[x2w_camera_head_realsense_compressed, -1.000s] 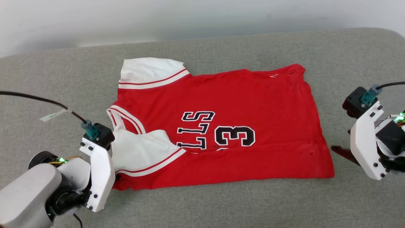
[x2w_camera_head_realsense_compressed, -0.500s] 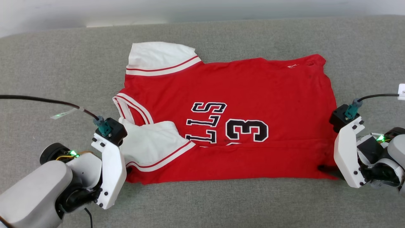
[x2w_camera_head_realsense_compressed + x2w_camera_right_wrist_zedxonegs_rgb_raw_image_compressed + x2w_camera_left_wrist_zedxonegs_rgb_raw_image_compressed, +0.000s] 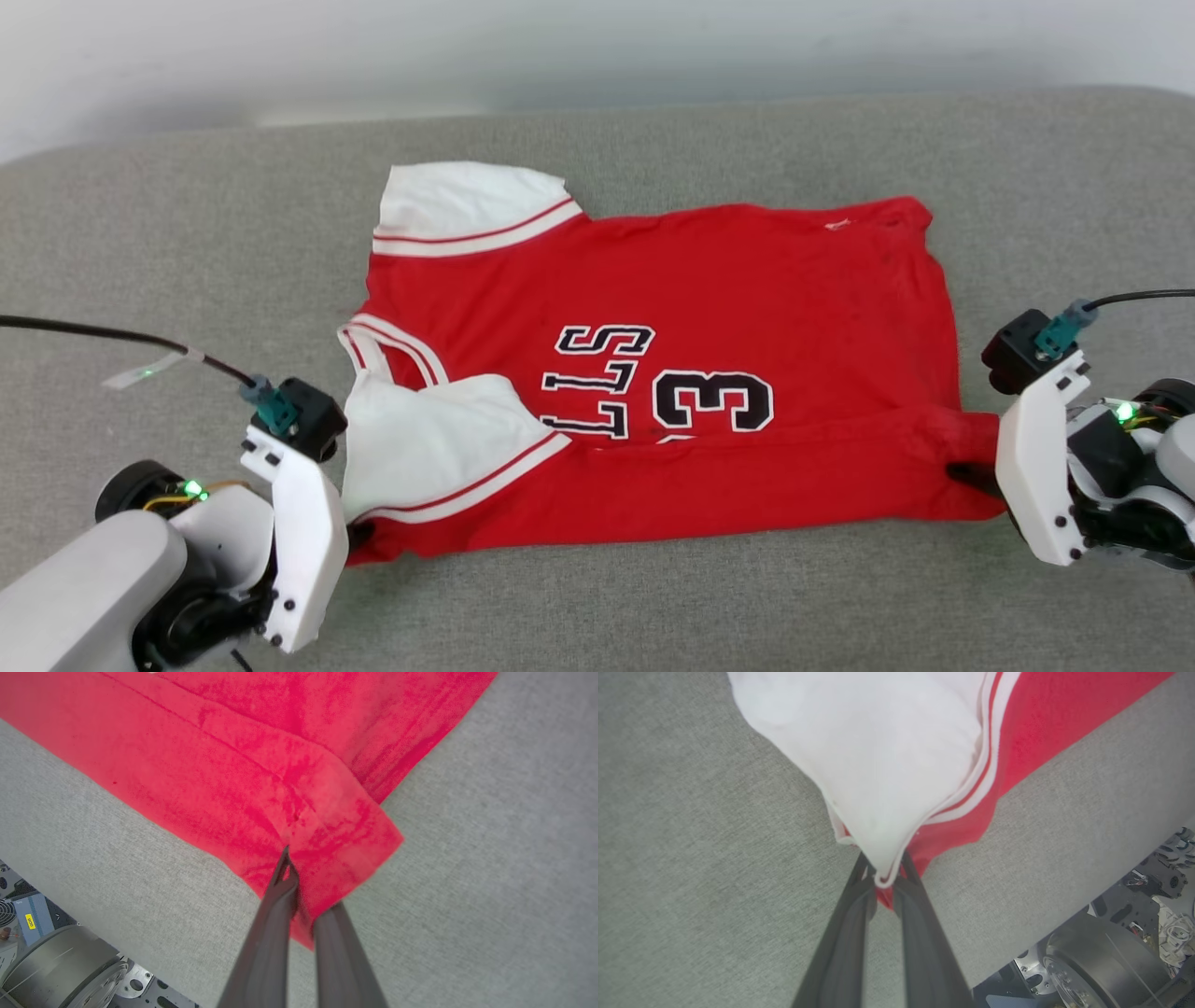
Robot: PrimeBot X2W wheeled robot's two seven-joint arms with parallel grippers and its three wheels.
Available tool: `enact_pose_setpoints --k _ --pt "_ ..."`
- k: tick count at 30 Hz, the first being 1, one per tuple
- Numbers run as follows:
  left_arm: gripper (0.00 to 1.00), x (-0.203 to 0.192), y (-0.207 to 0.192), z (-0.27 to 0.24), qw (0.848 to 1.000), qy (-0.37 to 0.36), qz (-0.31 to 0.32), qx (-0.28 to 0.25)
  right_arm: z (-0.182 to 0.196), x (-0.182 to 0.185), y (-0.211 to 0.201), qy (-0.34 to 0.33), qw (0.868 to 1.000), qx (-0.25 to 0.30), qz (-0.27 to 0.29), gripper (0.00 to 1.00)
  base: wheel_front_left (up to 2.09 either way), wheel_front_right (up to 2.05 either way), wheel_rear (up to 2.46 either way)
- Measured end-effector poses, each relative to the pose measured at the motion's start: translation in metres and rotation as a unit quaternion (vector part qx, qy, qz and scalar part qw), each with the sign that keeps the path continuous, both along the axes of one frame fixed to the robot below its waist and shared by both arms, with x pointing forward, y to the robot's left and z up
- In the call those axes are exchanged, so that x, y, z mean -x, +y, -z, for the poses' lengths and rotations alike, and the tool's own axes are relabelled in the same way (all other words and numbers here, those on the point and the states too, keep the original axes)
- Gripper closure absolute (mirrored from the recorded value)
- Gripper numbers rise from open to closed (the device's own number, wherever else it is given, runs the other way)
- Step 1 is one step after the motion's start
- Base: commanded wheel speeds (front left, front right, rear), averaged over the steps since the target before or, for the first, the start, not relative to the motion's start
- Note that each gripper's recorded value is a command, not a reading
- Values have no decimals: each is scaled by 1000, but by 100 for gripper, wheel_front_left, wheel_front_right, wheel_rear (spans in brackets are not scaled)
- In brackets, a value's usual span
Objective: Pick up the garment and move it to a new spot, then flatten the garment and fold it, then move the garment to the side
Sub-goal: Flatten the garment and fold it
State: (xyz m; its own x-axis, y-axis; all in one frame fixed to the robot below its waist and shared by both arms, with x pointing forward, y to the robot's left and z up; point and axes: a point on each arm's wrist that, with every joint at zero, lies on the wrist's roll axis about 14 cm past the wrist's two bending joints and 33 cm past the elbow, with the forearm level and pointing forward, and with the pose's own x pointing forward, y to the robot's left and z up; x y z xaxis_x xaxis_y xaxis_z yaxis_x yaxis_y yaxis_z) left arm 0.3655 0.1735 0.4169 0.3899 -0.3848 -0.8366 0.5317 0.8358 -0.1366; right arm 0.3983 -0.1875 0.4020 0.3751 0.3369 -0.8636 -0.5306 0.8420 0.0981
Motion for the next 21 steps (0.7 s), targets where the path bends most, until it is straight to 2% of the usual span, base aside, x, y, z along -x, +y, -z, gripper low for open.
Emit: enact_pose_setpoints --k 5,11,21 --pt "100 17 0 -13 1000 -7 0 6 -23 11 -5 -26 1000 -6 -9 100 0 0 0" --pt "100 45 -1 -14 1000 12 1 16 -30 35 -17 -28 1000 -8 -10 100 0 0 0" --pt "100 79 -2 20 997 75 -16 23 13 74 -28 48 999 -4 12 100 0 0 0"
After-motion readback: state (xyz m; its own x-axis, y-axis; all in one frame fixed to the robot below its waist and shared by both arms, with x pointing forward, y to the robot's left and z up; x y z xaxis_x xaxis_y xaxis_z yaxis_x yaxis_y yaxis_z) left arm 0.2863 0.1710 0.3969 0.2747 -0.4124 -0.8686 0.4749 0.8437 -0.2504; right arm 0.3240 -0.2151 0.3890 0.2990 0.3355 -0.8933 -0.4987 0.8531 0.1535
